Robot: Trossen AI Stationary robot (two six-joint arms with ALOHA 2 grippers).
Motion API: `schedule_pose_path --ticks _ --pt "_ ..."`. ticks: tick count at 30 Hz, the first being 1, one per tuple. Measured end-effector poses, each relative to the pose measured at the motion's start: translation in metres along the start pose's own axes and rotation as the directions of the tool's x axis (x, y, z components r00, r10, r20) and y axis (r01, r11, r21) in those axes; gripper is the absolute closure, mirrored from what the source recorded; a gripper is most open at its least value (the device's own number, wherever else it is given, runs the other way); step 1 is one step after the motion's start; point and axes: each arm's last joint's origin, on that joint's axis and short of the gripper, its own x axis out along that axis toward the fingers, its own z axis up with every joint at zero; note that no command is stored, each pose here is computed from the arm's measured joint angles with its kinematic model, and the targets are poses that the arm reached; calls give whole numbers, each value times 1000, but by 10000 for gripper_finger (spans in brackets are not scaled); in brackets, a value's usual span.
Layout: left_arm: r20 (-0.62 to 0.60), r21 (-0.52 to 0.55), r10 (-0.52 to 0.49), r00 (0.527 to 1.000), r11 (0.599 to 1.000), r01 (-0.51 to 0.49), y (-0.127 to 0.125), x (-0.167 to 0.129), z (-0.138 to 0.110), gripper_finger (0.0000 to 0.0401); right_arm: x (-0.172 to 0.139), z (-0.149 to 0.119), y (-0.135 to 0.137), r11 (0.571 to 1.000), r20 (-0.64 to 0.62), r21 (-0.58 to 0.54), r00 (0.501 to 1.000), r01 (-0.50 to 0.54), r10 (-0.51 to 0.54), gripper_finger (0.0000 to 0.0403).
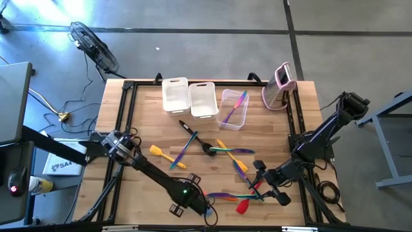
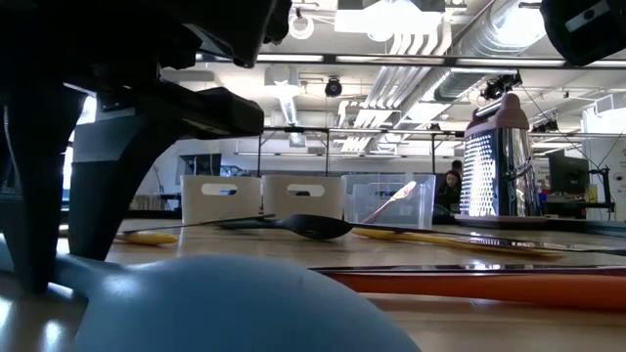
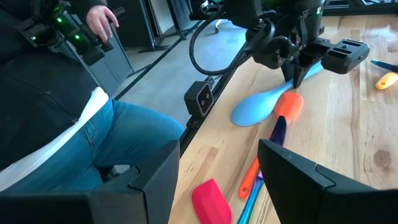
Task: Pick & Place Kitchen Items
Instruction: Put the blue serving spoon into the right white bin
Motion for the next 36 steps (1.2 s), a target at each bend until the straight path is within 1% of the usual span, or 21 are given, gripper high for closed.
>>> schedule_pose_path --ticks 6,11,16,21,26,28,31,36 --pt "-36 -1 -40 999 999 40 -7 0 -4 359 0 0 0 1000 0 2 1000 0 0 192" --pt "-62 -17 -54 997 998 53 -13 1 -7 359 0 0 0 1000 0 3 1000 0 0 192" --pt "-112 -39 -72 991 997 68 -22 -4 -9 359 0 0 0 1000 0 3 1000 0 0 192" --pt "-138 -47 -61 988 997 55 -30 -20 -8 359 0 0 0 1000 1 2 1000 0 0 192" --pt "-209 -111 -55 976 993 33 -33 -31 -12 359 0 0 0 1000 1 3 1000 0 0 192" --pt "-232 -115 -40 972 993 14 -36 -37 -15 359 0 0 0 1000 1 3 1000 0 0 192" --pt "-232 -118 -26 972 993 -1 -37 -38 -15 359 0 0 0 1000 1 3 1000 0 0 192" --pt "-244 -167 -12 970 985 -30 -38 -39 -17 359 0 0 0 1000 1 3 1000 0 0 192"
